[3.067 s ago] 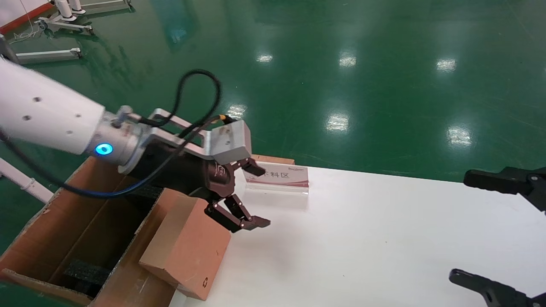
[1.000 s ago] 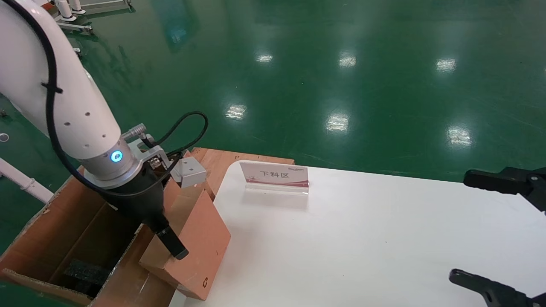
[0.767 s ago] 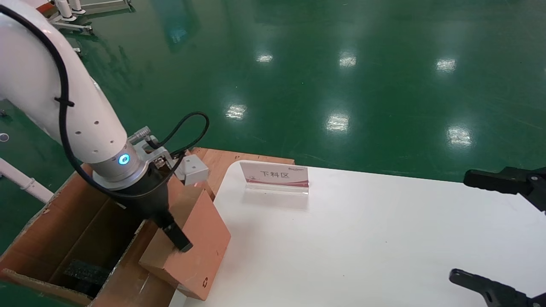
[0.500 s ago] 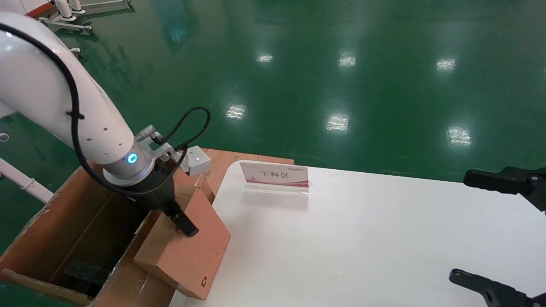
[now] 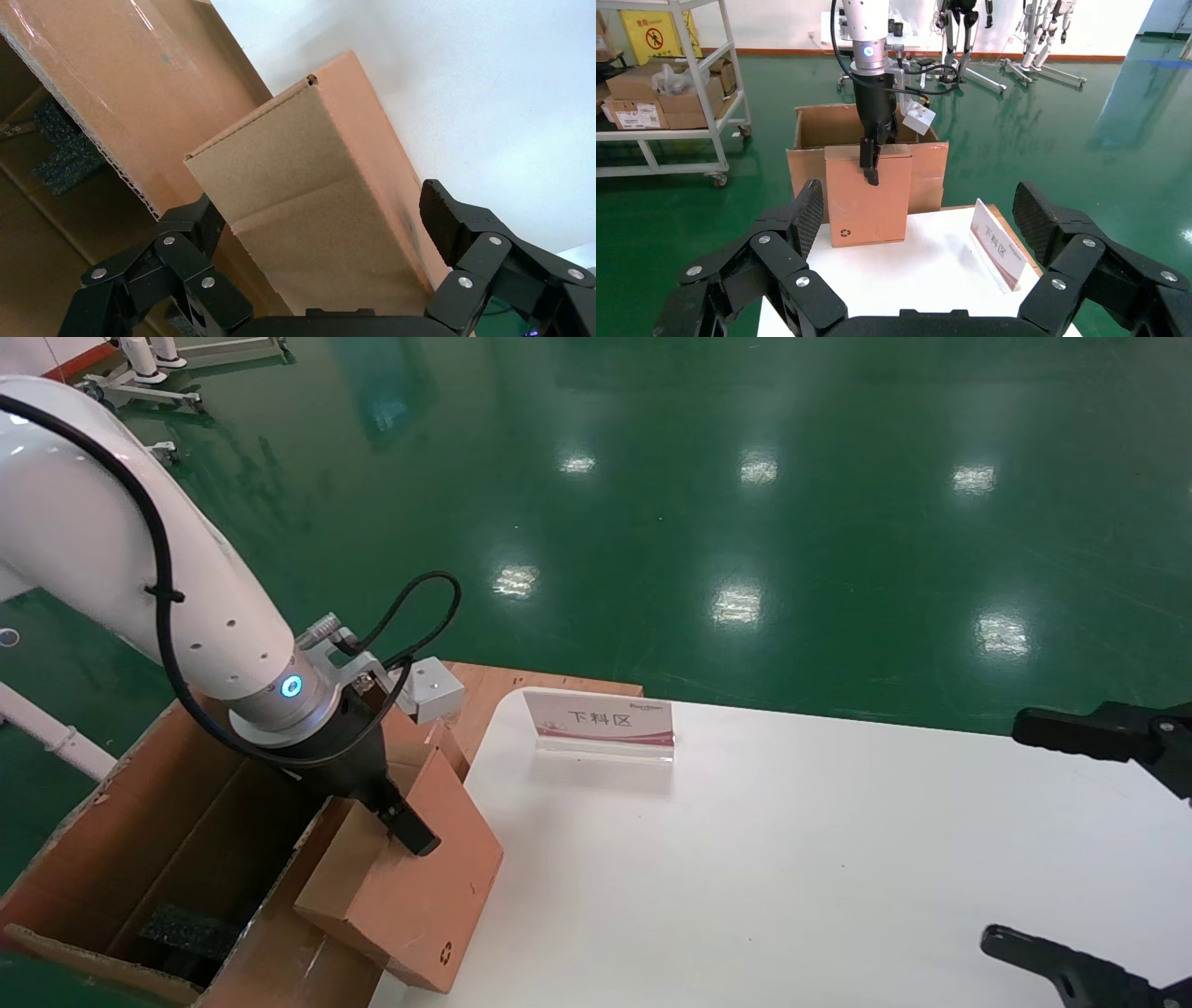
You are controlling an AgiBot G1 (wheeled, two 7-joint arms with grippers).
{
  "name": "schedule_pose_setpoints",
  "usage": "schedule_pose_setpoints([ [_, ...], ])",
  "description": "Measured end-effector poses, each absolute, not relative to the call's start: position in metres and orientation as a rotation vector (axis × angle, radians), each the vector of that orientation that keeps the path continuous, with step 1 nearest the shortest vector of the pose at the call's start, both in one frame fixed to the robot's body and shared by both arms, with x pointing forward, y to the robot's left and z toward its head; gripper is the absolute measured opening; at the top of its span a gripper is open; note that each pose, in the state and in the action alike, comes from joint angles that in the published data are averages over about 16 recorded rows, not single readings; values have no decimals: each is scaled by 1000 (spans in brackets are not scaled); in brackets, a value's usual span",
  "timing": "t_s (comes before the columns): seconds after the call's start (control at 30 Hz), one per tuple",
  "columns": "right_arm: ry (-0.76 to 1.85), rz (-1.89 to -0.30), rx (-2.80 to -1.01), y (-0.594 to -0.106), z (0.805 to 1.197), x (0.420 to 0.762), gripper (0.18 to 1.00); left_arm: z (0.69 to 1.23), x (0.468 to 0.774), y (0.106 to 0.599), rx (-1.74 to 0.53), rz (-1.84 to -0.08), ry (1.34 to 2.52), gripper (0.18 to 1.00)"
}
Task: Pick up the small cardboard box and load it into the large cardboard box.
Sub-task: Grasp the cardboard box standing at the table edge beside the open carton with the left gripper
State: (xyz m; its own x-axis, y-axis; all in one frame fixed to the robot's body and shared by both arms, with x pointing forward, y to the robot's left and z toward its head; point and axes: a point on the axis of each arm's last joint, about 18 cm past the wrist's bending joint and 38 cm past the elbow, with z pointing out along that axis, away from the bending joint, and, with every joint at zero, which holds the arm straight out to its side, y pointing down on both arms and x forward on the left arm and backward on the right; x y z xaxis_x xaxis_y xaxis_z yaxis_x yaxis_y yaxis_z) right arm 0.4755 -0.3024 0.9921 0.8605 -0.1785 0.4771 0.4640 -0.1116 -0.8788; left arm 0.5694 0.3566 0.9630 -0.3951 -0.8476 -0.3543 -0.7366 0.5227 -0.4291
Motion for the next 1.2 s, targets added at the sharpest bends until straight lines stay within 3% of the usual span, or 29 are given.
schedule_pose_setpoints([
  [0.37,-229,-552,-1595,-302,992,476,977,964,569,356,-1286,-267,2233,949],
  [0.67,-229,-552,-1595,-302,992,476,899,964,568,356,-1288,-265,2234,819],
  [0.87,-229,-552,-1595,-302,992,476,799,965,568,356,-1288,-264,2234,696],
  [1.2,-229,-552,-1595,-302,992,476,561,970,569,354,-1280,-279,2228,506],
])
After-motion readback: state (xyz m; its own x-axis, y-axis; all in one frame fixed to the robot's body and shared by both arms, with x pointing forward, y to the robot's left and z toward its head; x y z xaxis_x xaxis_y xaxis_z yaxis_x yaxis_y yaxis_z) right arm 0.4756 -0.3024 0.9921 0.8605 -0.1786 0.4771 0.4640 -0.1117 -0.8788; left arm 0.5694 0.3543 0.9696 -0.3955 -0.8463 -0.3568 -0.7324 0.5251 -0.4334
